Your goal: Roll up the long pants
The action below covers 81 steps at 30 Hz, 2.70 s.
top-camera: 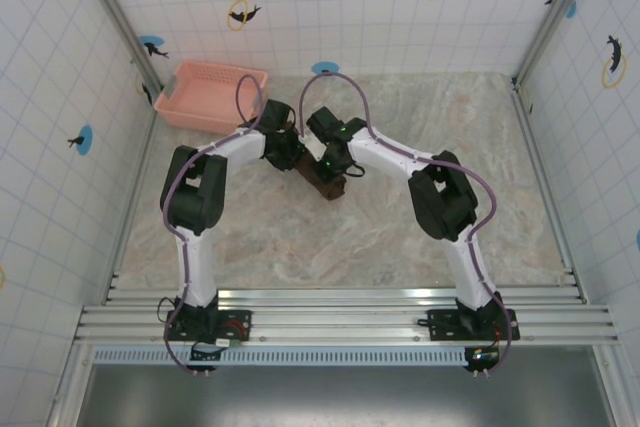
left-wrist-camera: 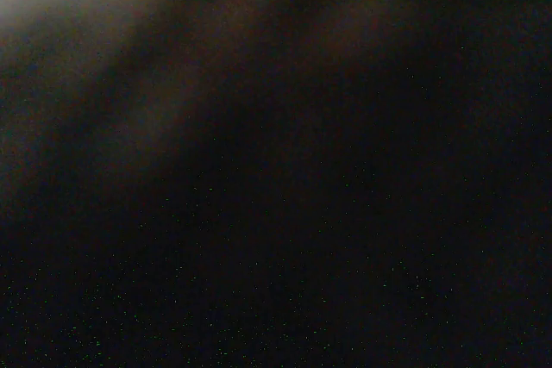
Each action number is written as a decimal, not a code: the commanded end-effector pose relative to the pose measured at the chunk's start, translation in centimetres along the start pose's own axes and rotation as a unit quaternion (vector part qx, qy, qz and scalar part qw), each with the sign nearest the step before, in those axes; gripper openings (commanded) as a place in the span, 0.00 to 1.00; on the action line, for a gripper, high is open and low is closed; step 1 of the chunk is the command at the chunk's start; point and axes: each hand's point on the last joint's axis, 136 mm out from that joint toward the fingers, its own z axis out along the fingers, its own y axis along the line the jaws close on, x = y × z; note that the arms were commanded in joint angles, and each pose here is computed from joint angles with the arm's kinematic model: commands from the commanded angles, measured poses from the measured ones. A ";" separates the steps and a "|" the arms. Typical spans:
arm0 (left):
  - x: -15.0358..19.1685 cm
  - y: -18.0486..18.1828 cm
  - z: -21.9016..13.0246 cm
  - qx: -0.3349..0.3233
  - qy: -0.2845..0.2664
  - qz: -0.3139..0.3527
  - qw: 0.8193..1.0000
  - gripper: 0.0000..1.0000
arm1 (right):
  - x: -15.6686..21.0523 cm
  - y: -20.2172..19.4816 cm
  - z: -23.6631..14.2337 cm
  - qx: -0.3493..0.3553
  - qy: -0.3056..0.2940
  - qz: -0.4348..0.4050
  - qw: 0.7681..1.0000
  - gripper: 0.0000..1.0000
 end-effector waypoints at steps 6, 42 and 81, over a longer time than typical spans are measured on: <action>8.0 9.1 4.1 -0.154 0.109 0.068 0.980 0.00 | 4.4 0.2 -2.2 0.000 0.047 -0.017 0.999 0.95; -29.0 -11.1 -28.2 0.523 -0.325 0.017 0.788 0.00 | 13.5 -9.9 -8.0 0.183 0.018 0.101 0.978 0.99; -32.7 10.0 -14.3 0.174 -0.199 0.005 0.964 0.00 | 14.7 -7.7 -7.9 0.159 0.066 0.064 0.983 0.99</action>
